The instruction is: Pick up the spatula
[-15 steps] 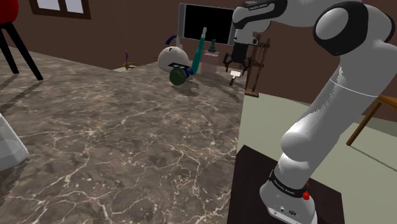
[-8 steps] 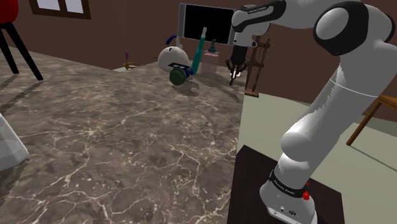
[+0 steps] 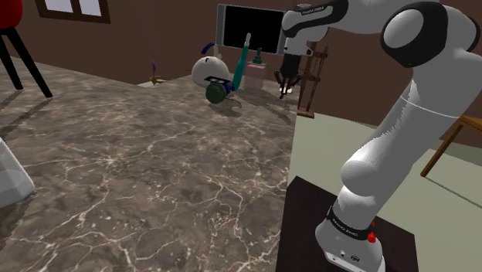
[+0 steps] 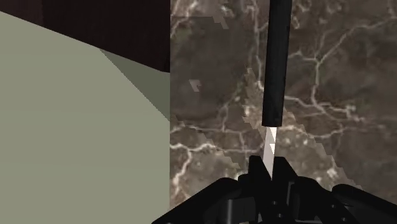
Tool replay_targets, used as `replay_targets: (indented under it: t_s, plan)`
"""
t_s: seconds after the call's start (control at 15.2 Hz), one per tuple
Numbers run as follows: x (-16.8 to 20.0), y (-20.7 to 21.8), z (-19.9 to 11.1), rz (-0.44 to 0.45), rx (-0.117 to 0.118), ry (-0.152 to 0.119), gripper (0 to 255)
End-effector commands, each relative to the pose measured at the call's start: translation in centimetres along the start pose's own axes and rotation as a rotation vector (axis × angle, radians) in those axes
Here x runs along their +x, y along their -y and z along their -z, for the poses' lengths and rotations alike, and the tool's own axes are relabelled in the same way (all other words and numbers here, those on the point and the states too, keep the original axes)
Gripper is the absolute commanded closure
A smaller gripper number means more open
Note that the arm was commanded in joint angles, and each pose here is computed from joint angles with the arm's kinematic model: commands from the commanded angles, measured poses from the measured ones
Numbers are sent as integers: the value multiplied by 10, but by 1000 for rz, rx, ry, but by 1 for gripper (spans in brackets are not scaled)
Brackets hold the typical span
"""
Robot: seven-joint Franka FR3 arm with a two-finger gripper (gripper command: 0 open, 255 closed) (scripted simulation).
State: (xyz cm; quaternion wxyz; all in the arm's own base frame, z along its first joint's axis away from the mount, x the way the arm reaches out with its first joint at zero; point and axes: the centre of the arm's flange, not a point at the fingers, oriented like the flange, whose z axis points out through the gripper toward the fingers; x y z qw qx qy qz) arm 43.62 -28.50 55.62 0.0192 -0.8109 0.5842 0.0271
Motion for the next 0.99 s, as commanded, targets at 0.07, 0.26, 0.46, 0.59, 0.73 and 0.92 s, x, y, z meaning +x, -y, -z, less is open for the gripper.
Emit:
replay_targets:
  t_s: [0.07,0.26,0.46,0.59,0.73,0.92]
  plan:
    - [-1,0,14,0,0,0,255]
    - [-2,0,30,0,0,0,255]
    - [-3,0,46,0,0,0,255]
    - [-4,0,57,0,0,0,255]
    - [-5,0,67,0,0,0,255]
    - [-5,0,73,0,0,0,255]
